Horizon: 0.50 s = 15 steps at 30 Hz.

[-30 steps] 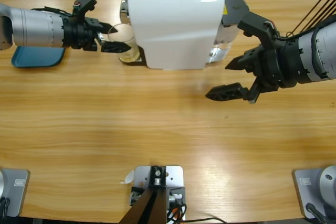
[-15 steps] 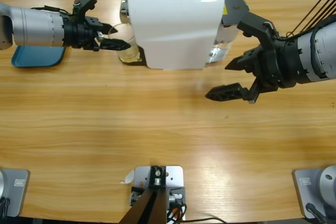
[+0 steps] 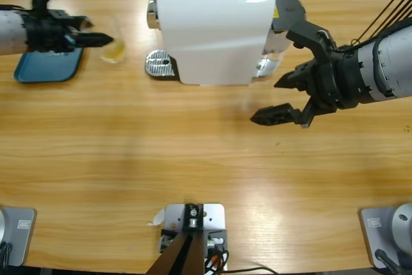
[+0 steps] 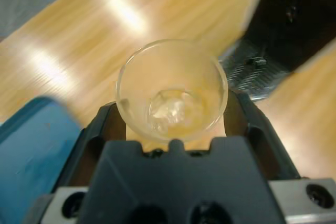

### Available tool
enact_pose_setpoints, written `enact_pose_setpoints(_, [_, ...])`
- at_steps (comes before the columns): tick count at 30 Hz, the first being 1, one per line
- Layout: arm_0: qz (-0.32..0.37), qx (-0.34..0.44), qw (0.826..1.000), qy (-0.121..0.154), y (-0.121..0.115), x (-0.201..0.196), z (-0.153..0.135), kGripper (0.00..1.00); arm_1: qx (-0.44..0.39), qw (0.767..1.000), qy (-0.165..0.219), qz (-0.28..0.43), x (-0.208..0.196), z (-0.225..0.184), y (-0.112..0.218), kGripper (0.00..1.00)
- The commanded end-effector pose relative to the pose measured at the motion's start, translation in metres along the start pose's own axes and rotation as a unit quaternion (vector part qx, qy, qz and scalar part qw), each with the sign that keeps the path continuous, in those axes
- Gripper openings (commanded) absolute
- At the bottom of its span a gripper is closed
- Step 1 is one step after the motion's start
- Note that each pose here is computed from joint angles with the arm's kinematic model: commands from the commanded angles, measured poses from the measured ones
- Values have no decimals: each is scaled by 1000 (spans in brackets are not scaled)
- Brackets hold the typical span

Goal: Pour coffee

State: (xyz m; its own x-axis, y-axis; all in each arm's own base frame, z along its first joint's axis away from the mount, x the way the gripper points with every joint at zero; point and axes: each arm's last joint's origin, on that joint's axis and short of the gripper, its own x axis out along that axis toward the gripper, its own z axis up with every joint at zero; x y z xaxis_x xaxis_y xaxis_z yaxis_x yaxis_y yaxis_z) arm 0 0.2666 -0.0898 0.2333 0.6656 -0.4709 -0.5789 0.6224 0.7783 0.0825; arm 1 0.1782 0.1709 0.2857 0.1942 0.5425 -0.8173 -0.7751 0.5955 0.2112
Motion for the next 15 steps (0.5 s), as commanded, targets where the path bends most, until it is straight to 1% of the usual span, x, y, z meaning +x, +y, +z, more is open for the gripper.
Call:
enact_pose_setpoints(1, [160,-113,980,20,55,-23,-35,350,-4,1000,22,14,16,-1,-1,1000])
enact_pose_setpoints(4, [190,-146,971,19,72,-21,-45,352,-2,1000,27,15,19,-1,-2,1000])
enact_pose_setpoints(7, [205,-151,967,17,80,-18,-48,352,-2,1000,28,15,19,-1,-2,1000])
enact_pose_setpoints(15, [218,-178,958,57,89,-3,-67,353,-3,1000,27,14,19,2,-2,1000])
